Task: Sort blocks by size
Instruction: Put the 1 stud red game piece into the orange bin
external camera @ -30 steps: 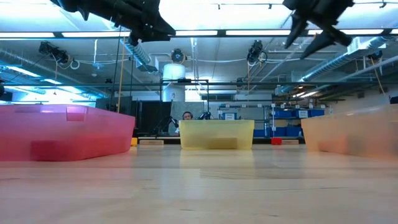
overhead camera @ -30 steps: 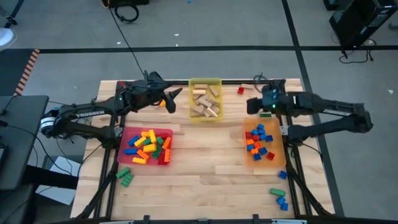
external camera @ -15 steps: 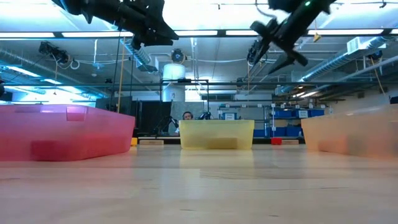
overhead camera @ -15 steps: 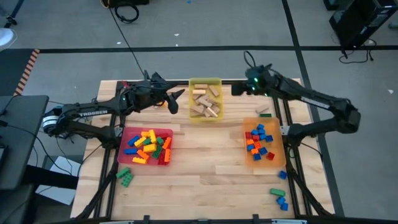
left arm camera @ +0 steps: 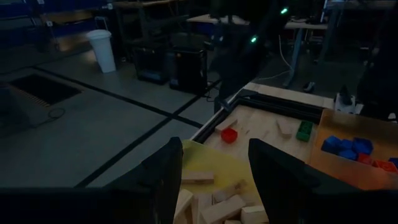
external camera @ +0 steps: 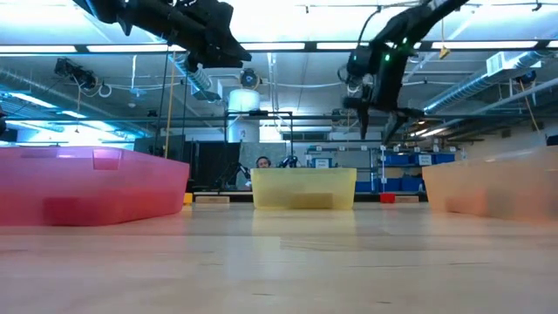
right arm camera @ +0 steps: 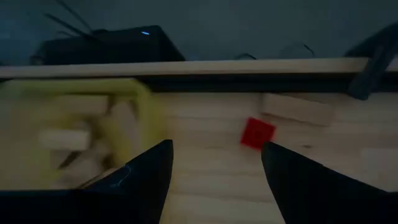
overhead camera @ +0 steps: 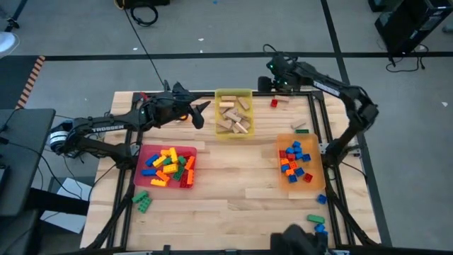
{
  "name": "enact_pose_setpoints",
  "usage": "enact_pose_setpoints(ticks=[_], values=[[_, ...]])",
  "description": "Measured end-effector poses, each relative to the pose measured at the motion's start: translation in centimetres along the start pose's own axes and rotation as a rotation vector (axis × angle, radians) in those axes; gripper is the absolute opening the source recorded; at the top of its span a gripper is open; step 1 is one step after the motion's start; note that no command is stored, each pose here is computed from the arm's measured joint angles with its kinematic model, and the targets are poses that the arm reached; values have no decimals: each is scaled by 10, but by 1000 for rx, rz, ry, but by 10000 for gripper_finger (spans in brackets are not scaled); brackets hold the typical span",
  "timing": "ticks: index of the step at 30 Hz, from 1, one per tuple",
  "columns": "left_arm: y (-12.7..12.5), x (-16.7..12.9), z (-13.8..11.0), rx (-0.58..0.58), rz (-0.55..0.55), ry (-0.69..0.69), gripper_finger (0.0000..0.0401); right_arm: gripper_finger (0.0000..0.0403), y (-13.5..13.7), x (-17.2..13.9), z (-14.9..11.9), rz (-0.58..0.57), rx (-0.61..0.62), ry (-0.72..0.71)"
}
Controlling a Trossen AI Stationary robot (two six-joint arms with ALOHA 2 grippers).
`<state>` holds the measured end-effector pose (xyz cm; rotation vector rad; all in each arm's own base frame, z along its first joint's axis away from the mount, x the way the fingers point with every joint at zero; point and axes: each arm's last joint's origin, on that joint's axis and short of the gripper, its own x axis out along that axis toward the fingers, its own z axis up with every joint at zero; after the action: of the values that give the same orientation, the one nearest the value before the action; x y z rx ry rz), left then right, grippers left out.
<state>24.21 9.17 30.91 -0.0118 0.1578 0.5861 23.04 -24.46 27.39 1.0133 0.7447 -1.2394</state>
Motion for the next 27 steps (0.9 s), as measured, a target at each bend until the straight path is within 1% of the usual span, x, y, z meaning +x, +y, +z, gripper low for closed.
enact_pose_setpoints(ticks=[4, 10, 16, 19, 24, 27], values=[[0, 0, 0, 1, 1, 1, 193, 261, -7, 27, 9, -59, 42, 54], [0, 0, -1, 3, 1, 8, 193, 272, -20, 62, 11, -153, 104, 163], [0, 0, -1, 31, 8, 5, 193, 287, -24, 90, 6, -194, 136, 262], [0, 0, -1, 32, 8, 6, 193, 293, -23, 101, 2, -206, 127, 290], [1, 0, -1, 33, 18, 7, 193, 295, -23, 116, -3, -241, 127, 316], [1, 0, -2, 36, 25, 17, 193, 290, -23, 124, -3, -239, 130, 310]])
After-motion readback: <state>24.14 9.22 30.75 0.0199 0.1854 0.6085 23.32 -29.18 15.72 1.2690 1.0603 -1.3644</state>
